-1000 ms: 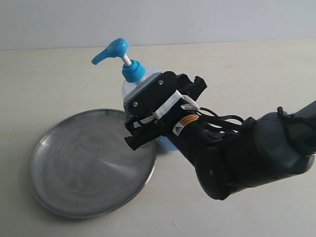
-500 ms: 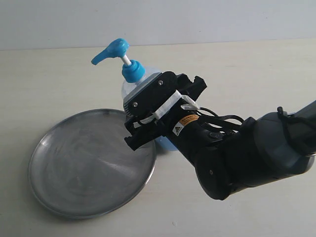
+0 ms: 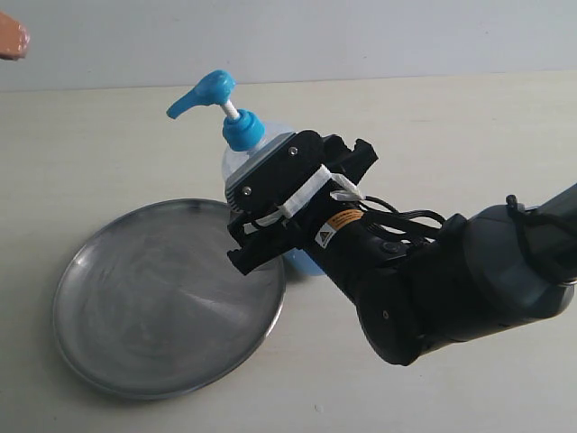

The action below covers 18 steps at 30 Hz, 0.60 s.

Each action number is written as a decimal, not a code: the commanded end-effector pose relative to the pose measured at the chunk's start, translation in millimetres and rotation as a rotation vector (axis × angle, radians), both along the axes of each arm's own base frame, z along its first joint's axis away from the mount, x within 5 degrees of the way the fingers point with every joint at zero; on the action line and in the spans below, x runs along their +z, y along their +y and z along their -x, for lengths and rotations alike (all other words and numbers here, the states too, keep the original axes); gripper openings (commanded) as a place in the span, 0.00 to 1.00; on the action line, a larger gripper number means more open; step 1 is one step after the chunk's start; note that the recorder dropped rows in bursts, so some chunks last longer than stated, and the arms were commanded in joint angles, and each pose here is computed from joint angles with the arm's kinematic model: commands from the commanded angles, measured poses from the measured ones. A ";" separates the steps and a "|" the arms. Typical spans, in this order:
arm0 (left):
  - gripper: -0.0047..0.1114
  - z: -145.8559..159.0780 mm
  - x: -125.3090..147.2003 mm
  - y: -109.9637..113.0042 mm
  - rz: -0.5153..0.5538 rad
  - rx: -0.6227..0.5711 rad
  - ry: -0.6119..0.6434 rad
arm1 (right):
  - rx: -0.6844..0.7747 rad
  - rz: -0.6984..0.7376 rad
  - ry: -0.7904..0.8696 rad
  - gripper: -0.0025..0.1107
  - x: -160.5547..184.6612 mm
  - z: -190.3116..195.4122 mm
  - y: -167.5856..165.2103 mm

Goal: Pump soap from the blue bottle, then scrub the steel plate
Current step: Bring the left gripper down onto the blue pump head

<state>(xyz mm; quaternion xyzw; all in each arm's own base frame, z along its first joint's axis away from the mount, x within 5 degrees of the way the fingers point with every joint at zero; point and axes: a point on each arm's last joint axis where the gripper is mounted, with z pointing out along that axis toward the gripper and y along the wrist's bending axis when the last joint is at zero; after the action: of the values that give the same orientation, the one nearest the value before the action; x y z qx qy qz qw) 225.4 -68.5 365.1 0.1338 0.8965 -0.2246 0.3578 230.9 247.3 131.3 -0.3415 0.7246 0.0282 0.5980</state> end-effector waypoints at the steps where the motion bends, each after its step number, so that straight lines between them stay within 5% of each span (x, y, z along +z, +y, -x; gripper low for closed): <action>1: 0.04 -4.3 7.6 -6.6 0.022 -0.053 0.014 | 0.012 -0.003 -0.023 0.02 2.2 -0.4 1.4; 7: 0.04 -10.4 13.6 -19.7 0.016 -0.117 0.011 | 0.012 -0.004 -0.025 0.02 2.4 -0.4 1.4; 13: 0.04 -26.6 12.5 -70.0 0.000 -0.289 0.025 | 0.013 -0.006 -0.034 0.02 3.1 -0.6 1.6; 18: 0.04 -41.6 11.6 -92.7 -0.085 -0.312 0.041 | 0.013 -0.006 -0.034 0.02 3.1 -0.6 1.6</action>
<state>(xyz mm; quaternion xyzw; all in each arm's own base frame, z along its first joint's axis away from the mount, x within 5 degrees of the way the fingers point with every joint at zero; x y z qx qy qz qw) 262.3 -155.0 377.1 0.2809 0.8733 -0.2603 0.3012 230.8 247.5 131.3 -0.3430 0.7237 0.0286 0.5982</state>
